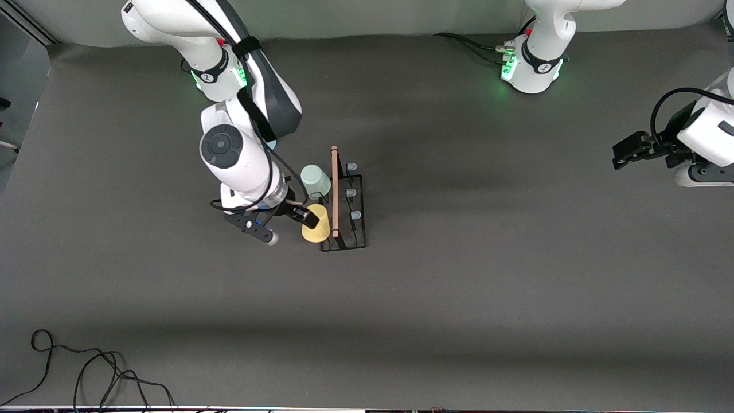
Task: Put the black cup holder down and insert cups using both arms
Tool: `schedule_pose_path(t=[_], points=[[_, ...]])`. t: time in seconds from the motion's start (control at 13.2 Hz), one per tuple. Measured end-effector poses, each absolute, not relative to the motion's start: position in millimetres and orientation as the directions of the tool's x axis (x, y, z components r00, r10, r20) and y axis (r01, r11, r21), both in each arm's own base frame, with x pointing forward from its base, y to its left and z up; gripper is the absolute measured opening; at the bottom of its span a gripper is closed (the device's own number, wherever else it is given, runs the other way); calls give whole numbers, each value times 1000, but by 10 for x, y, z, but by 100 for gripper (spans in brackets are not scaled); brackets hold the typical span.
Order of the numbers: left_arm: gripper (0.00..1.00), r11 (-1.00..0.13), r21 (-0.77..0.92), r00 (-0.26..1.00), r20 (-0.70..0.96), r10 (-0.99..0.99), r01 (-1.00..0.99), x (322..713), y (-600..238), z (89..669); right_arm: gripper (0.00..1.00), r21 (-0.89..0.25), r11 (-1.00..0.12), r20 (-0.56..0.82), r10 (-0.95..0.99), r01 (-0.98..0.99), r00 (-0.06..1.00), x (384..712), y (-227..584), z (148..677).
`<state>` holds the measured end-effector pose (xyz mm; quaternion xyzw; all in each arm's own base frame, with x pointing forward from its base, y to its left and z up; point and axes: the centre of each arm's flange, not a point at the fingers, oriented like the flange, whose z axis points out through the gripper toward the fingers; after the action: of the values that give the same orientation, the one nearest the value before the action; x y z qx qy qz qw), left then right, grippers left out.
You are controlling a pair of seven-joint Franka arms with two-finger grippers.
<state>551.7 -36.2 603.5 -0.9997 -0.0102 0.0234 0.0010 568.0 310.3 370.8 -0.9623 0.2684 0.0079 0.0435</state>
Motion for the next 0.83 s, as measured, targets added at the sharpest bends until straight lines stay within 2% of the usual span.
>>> schedule_pose_path(t=[0.23, 0.45, 0.83], points=[[100, -1000, 1, 999, -47, 26, 26, 5517, -366, 6035, 100, -37, -899, -68, -433, -436, 899, 5845, 2608, 4191], [100, -1000, 1, 998, -47, 30, 30, 5516, -369, 6034, 100, -29, -952, -140, -299, -305, 944, 5890, 1661, 4959], [100, -999, 2, 998, -46, 32, 32, 5517, -367, 6040, 100, -74, -991, -149, -101, -113, 984, 5539, -194, 5816]])
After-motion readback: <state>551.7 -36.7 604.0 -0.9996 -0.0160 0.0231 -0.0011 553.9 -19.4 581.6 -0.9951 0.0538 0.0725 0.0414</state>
